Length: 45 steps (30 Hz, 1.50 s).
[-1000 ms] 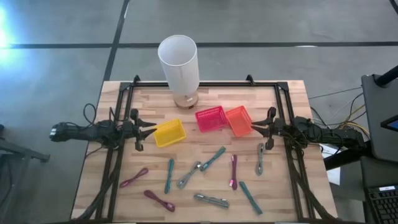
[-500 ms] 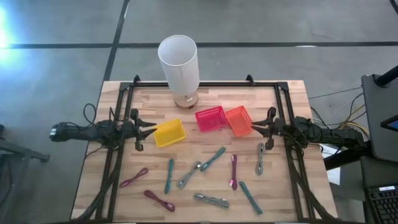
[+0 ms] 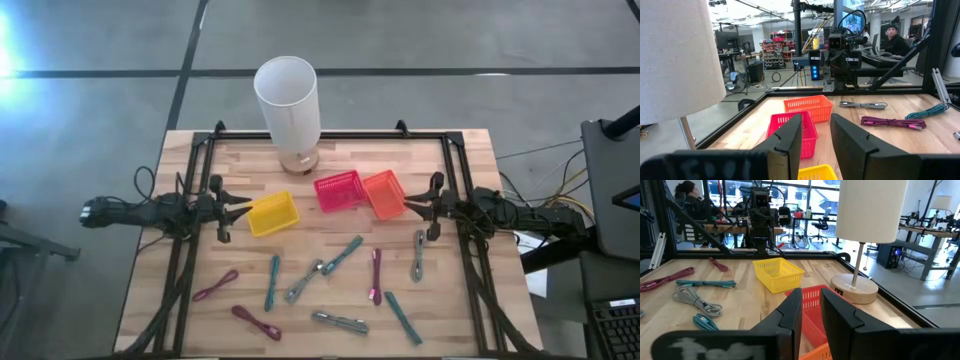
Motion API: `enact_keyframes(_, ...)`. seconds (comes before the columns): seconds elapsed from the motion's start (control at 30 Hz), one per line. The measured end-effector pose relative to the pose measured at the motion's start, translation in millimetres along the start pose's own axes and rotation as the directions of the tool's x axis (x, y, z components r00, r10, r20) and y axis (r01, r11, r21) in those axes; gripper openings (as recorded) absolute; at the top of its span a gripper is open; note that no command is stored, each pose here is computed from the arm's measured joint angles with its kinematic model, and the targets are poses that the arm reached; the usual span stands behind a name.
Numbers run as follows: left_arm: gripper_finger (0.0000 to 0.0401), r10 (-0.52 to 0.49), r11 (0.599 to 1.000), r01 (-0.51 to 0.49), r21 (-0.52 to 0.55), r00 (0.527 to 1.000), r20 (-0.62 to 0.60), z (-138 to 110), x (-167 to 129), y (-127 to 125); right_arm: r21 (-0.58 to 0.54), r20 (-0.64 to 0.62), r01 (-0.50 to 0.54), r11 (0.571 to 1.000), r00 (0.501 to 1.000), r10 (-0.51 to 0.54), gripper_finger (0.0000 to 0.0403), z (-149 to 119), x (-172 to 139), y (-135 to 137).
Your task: Pick & Place USB Port
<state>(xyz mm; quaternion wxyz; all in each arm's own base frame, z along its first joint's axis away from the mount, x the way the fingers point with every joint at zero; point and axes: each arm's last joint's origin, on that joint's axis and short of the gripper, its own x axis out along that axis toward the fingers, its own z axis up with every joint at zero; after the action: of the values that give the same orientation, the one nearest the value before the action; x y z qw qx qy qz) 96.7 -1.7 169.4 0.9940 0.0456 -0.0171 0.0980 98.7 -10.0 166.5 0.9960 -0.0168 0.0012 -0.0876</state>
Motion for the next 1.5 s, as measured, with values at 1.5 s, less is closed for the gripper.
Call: enact_keyframes(1.5,0.0108,0.0,1.0,0.0,-0.002,1.0,0.006,0.6,0.0,0.0,0.021,0.008,0.0,1.0,1.0,0.0,0.0063,0.7,0.0,0.0)
